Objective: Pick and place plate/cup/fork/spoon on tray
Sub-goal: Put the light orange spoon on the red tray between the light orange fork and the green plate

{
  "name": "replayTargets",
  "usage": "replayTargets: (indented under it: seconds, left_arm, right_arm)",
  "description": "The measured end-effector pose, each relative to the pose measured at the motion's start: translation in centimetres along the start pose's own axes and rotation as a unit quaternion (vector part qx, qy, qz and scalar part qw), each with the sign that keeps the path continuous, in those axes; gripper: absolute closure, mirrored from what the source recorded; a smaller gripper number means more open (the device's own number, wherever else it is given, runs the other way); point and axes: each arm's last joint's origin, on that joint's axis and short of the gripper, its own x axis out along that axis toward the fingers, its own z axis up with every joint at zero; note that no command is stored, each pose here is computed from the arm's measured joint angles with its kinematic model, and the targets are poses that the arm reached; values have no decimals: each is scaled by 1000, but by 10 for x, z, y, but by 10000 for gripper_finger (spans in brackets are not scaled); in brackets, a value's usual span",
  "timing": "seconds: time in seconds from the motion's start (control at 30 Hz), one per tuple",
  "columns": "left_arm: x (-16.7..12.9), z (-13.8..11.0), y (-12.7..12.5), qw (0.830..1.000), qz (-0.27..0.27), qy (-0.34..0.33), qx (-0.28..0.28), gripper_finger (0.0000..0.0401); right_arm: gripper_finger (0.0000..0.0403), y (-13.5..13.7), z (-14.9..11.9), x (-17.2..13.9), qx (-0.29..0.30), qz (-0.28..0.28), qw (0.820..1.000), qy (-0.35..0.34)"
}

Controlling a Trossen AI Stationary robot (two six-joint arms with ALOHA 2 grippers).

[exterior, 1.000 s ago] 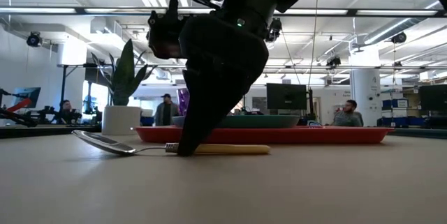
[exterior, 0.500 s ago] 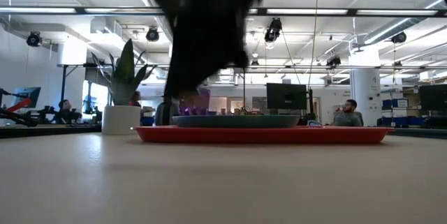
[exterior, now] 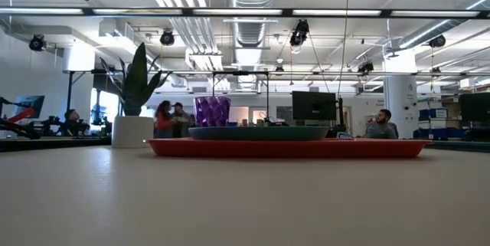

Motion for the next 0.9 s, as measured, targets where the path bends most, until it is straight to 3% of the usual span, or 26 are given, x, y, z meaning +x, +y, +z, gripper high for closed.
replayTargets:
  seconds: [0.27,0.57,0.73,0.9]
  left_arm:
    - [-5,-1,6,1000,-9,-9,-8,401]
    - [-10,-1,13,999,-18,-19,-18,401]
    - [-12,-1,14,999,-21,-21,-20,401]
    - [-12,-1,14,999,-20,-21,-18,401]
  right_arm:
    - [372,-15,-24,40,49,-157,983,77]
    - [372,-33,-21,60,112,-187,969,113]
    - [372,-57,-13,61,146,-203,961,119]
    - [372,-74,-21,71,174,-201,953,146]
